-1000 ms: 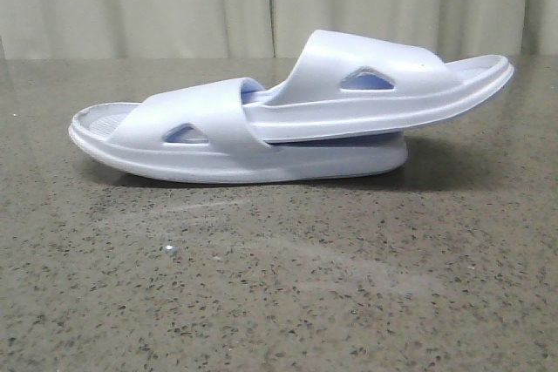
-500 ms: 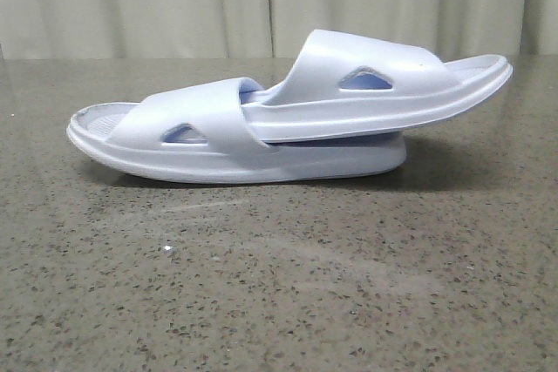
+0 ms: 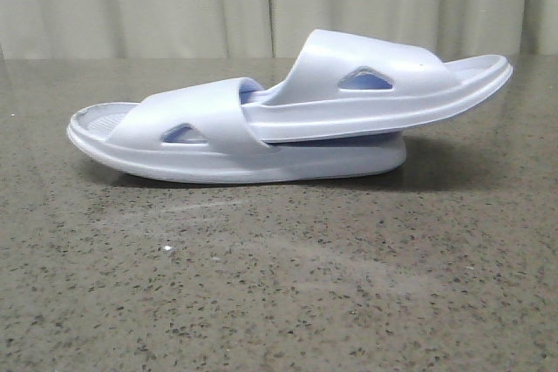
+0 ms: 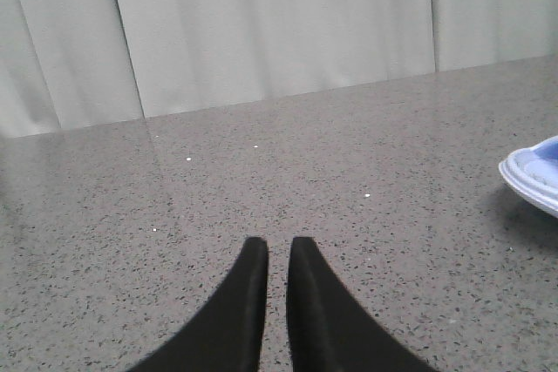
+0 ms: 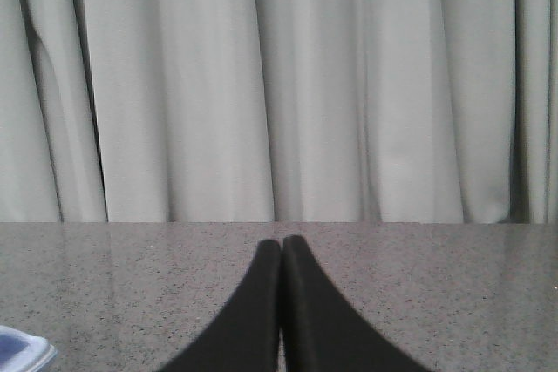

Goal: Insert blue slippers together front up

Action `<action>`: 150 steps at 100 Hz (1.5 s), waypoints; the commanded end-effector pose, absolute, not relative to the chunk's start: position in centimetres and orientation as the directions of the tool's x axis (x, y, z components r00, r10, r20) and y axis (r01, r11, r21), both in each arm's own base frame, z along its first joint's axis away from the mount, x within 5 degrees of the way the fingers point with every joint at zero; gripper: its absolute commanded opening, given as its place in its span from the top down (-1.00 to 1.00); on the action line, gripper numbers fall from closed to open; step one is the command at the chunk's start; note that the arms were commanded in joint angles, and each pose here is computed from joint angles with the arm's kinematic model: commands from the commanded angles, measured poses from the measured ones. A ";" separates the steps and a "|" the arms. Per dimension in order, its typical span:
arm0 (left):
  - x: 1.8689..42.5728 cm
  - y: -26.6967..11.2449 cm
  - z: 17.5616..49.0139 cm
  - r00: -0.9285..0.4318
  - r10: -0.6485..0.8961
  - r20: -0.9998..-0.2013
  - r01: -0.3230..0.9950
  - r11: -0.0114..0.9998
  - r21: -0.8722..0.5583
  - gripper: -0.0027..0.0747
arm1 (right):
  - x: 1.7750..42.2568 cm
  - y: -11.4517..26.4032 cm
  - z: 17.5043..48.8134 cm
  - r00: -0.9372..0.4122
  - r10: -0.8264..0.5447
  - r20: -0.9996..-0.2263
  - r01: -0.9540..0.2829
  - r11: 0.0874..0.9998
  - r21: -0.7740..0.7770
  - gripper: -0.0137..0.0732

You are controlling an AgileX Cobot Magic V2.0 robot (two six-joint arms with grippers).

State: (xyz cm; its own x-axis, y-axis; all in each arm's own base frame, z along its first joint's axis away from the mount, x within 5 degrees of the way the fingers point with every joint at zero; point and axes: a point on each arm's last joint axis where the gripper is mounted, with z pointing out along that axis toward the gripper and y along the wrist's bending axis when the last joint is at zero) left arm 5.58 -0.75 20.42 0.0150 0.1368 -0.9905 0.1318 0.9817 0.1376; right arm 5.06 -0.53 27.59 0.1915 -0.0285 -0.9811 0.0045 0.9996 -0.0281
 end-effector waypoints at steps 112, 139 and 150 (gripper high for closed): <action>5.3 -0.7 21.1 0.112 0.102 -0.989 0.115 0.987 0.115 0.89 | 5.6 0.3 21.2 0.100 0.048 -0.994 -0.054 0.998 0.043 0.93; 5.3 -0.7 21.1 0.112 0.102 -0.989 0.115 0.987 0.115 0.89 | 5.5 0.2 20.7 0.115 0.046 -0.992 -0.041 0.998 0.041 0.93; 5.3 -0.7 21.1 0.112 0.102 -0.989 0.115 0.987 0.115 0.89 | 5.5 0.2 20.7 0.115 0.046 -0.992 -0.041 0.998 0.041 0.93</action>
State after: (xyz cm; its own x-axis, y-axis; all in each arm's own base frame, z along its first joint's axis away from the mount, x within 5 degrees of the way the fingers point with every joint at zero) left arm 5.58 -0.74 20.43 0.0160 0.1348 -0.9907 0.1301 0.9822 0.1357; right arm 5.60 0.24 20.52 0.0261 0.0546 -0.9982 -0.0444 0.9976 0.0534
